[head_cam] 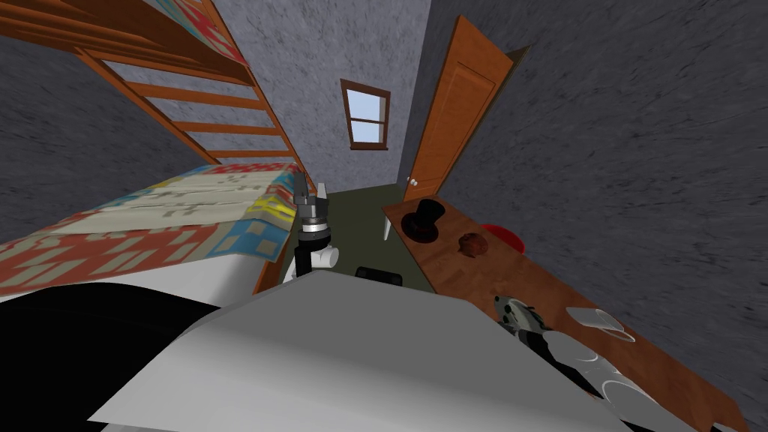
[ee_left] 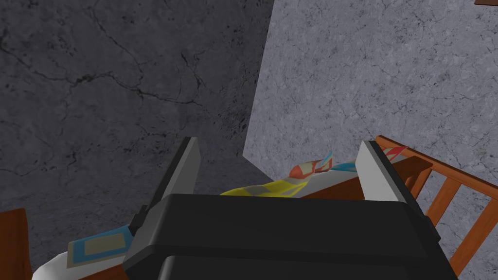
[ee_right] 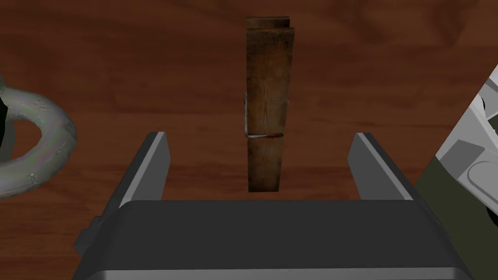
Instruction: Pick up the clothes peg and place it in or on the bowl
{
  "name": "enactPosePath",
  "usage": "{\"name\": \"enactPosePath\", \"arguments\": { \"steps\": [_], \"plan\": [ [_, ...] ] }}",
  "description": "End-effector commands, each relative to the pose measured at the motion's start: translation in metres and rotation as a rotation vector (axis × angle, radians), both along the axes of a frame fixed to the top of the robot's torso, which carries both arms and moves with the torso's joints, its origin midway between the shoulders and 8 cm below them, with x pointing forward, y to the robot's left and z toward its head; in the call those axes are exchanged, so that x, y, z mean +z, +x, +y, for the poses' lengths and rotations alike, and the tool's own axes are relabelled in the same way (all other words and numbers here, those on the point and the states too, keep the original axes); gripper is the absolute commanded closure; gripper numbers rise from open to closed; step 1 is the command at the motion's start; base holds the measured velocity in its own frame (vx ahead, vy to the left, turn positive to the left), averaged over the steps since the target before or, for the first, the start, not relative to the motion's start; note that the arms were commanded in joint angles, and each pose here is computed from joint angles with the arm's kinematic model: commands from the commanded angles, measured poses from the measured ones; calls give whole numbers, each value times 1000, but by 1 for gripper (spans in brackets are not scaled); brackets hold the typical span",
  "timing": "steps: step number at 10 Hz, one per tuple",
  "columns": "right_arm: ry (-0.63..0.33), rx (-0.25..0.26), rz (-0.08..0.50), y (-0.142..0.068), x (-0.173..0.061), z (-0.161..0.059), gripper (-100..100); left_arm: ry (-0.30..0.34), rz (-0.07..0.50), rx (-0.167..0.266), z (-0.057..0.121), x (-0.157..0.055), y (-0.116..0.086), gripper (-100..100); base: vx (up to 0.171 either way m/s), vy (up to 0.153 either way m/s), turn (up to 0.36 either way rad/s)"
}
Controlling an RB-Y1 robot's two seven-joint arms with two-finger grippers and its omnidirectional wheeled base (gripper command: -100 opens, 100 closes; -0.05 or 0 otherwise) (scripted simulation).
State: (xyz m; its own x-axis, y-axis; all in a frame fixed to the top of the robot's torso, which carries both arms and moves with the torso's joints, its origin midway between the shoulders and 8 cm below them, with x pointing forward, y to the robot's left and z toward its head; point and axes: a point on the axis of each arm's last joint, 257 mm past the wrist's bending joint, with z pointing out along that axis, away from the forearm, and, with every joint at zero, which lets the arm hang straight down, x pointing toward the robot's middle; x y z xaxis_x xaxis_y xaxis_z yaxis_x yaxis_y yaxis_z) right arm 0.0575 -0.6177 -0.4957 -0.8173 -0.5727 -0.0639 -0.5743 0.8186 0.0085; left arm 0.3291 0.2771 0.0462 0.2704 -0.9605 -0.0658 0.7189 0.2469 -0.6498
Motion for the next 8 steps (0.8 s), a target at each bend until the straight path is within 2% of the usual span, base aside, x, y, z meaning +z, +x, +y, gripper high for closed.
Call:
{"name": "enactPosePath", "arguments": {
  "steps": [1, 2, 4, 5, 6, 8],
  "plan": [
    [0, 0, 0, 0, 0, 0, 0, 0, 0, 0, 0, 0, 0, 0, 0, 0, 0],
    [2, -8, 0, -6, -11, 8, -100, 0, 0, 0, 0, 0, 0, 0, 6, -28, 55],
    [3, -20, 2, -15, -27, 19, -100, 0, 0, 0, 0, 0, 0, 0, 16, -65, 70],
    [6, -15, 2, -12, -22, 16, -100, 0, 0, 0, 0, 0, 0, 0, 7, -23, 9],
    [5, -16, 2, -13, -23, 17, 100, 0, 0, 0, 0, 0, 0, 0, 0, 0, 0],
    [8, -15, 4, -13, -24, 18, 100, 0, 0, 0, 0, 0, 0, 0, 0, 0, 0]
  ]
}}
